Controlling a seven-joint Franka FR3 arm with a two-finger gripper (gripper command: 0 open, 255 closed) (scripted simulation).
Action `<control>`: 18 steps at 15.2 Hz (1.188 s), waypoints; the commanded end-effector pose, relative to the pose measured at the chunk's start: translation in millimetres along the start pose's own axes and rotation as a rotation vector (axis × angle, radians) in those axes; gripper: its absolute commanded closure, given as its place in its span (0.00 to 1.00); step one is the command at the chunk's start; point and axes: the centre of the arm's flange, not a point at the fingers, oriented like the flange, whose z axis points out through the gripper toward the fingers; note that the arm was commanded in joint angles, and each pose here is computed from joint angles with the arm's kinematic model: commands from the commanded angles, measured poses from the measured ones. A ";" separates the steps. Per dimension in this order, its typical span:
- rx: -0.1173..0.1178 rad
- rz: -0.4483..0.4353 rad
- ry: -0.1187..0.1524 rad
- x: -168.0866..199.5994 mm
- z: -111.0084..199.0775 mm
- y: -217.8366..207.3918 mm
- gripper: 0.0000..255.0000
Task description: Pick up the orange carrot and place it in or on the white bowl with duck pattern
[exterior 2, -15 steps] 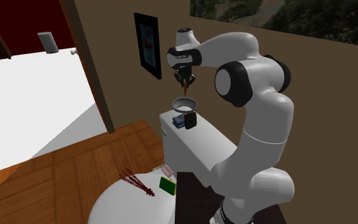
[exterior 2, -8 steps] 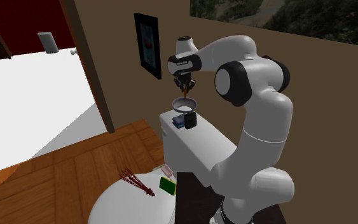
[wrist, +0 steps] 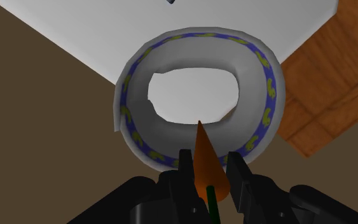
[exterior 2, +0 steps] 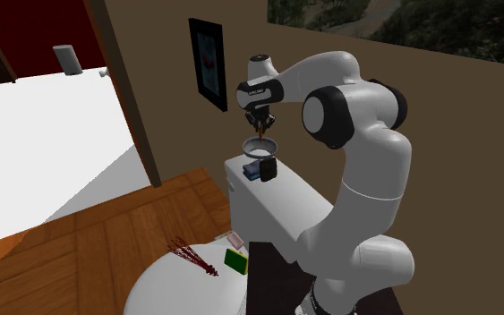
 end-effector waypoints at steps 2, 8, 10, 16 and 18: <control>0.000 0.000 0.000 0.0 0.0 0.0 0.00; 0.000 0.000 0.000 0.0 -13.2 0.0 0.00; 0.000 0.000 0.000 0.0 -39.6 0.0 0.00; 0.000 0.000 0.000 0.0 -50.0 0.0 0.00; 0.000 0.000 0.000 0.0 -50.0 0.0 0.00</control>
